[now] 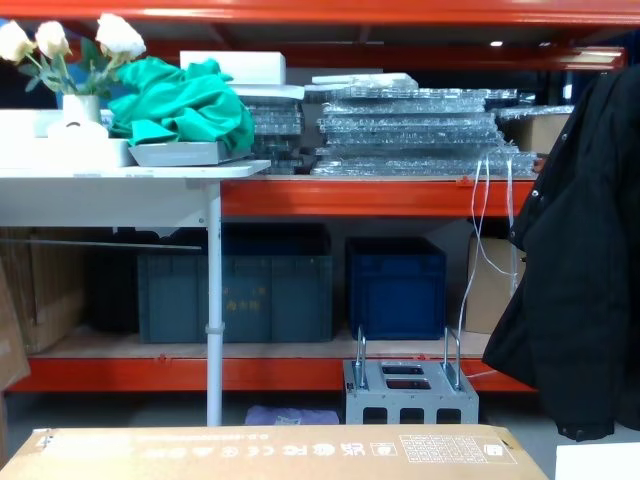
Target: Use one hand to grasp the basket and place it at the designated location.
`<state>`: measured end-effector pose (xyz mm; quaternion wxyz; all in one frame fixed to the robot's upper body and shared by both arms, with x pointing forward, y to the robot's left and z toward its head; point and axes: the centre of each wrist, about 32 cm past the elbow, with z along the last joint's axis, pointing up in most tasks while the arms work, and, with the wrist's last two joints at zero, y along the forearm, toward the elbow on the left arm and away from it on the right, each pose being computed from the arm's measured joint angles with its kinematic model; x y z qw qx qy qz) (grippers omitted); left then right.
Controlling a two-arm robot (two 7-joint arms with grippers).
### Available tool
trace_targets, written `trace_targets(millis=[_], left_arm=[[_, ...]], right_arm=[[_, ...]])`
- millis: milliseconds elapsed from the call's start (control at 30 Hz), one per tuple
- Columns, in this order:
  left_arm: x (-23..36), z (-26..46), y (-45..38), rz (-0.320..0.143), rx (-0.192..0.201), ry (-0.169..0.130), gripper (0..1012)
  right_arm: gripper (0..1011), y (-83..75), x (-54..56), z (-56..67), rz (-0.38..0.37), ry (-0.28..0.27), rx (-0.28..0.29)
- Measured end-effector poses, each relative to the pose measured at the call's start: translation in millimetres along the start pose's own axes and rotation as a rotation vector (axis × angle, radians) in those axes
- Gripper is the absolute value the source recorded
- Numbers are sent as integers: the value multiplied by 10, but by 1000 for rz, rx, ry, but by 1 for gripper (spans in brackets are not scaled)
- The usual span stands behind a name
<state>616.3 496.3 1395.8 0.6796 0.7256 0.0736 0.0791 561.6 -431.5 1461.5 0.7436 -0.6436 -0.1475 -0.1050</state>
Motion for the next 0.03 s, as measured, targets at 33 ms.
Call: trace_targets(millis=[33], left_arm=[[0,0,0,0,0,0,0]], right_arm=[[1000,1,0,0,0,0,0]])
